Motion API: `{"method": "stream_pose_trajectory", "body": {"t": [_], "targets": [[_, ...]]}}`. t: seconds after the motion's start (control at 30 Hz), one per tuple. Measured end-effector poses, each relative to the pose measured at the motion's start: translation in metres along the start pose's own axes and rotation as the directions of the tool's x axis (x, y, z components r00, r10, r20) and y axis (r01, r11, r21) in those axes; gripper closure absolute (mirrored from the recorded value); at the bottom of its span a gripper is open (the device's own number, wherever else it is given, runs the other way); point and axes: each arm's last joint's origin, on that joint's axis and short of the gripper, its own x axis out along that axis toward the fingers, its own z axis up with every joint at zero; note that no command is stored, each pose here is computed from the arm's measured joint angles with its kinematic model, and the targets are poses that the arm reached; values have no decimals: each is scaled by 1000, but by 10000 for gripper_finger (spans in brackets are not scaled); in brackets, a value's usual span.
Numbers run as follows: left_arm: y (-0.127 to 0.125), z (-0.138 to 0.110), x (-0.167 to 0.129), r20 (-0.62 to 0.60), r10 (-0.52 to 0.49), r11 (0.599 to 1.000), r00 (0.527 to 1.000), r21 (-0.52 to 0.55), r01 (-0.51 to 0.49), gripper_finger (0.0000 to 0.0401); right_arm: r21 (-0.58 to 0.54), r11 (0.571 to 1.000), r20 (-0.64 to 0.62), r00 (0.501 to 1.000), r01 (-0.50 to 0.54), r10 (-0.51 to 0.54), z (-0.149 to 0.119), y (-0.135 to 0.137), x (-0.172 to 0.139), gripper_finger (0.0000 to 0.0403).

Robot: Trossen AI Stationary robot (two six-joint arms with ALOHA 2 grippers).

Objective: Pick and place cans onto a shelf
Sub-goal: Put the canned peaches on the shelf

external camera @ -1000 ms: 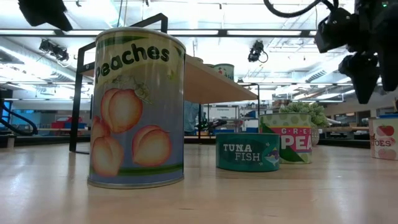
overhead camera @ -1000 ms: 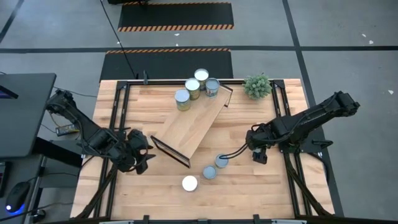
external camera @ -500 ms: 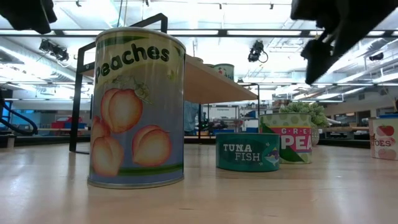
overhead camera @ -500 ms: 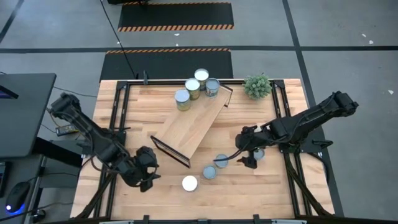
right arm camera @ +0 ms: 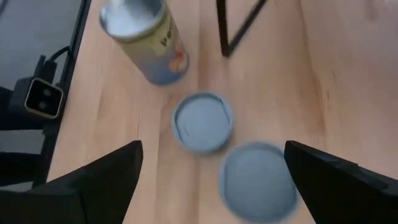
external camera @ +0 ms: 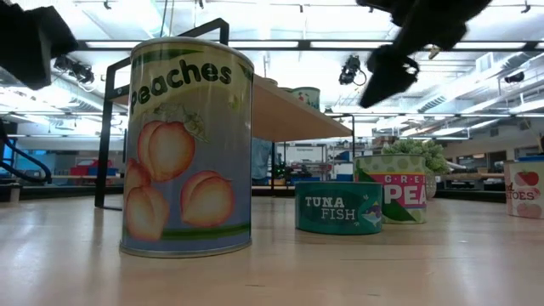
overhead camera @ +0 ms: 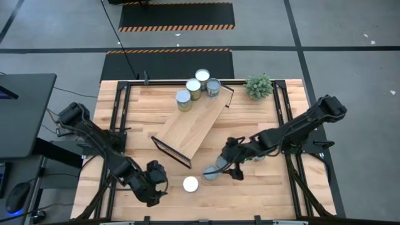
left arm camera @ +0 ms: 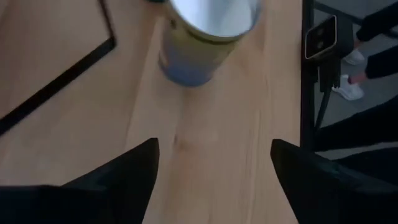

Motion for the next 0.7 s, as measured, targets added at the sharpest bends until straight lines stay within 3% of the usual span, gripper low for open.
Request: {"method": "stream_pose_trajectory", "body": {"t": [0.2, 0.37, 0.5, 0.63, 0.7], "targets": [[-6, -4, 23, 11, -8, 999, 1000, 34, 7, 86, -44, 999, -7, 1000, -28, 27, 26, 15, 27, 4], [-4, -8, 38, 2, 36, 999, 999, -38, -36, 86, -30, 999, -24, 999, -42, 42, 40, 23, 51, 4], [0, -9, 48, -1, 79, 994, 997, -81, -79, 86, 63, 998, -57, 998, 2, 1, 40, 24, 74, 6], [1, -9, 49, 36, 109, 982, 993, -158, -102, 92, 235, 971, -91, 996, 41, -20, 45, 27, 85, 12], [0, -7, 49, 63, 111, 978, 992, -187, -97, 95, 259, 961, -111, 991, 97, -70, 49, 29, 87, 15]]}}
